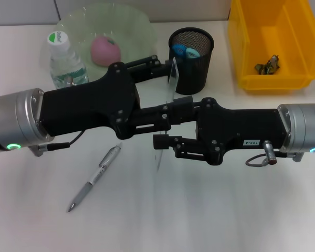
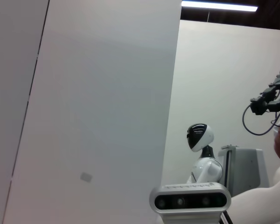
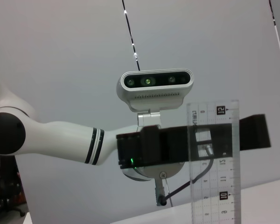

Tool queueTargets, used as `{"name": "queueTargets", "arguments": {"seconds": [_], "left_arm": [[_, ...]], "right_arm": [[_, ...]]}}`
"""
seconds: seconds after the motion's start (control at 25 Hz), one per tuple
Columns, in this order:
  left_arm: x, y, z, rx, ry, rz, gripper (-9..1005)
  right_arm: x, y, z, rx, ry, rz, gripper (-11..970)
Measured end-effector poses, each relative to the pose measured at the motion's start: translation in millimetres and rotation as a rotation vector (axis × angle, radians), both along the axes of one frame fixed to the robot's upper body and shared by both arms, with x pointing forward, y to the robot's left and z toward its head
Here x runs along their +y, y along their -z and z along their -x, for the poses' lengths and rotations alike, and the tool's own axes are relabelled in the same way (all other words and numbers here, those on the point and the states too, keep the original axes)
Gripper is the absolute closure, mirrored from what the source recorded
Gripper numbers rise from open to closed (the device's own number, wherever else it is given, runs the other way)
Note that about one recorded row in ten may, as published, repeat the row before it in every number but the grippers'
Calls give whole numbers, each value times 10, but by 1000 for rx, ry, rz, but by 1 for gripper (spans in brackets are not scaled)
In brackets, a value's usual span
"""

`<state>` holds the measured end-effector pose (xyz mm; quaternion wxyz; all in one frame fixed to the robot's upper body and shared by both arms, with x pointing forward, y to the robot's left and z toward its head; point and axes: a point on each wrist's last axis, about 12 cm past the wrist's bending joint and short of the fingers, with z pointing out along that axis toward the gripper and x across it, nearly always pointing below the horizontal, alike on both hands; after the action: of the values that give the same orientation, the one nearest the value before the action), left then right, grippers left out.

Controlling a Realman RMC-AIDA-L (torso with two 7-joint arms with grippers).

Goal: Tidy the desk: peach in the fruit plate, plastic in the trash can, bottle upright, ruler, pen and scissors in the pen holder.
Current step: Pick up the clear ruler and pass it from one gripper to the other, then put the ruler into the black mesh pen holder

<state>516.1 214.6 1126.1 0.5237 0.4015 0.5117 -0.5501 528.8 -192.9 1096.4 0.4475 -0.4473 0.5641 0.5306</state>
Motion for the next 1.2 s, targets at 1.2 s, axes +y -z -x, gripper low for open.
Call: {"name": "queueTargets", "arguments": {"seconds": [1.2], "left_arm": [[252, 160, 122, 48, -102, -14, 186]], "right_arm": [[-512, -149, -516, -135, 592, -62, 574]]}}
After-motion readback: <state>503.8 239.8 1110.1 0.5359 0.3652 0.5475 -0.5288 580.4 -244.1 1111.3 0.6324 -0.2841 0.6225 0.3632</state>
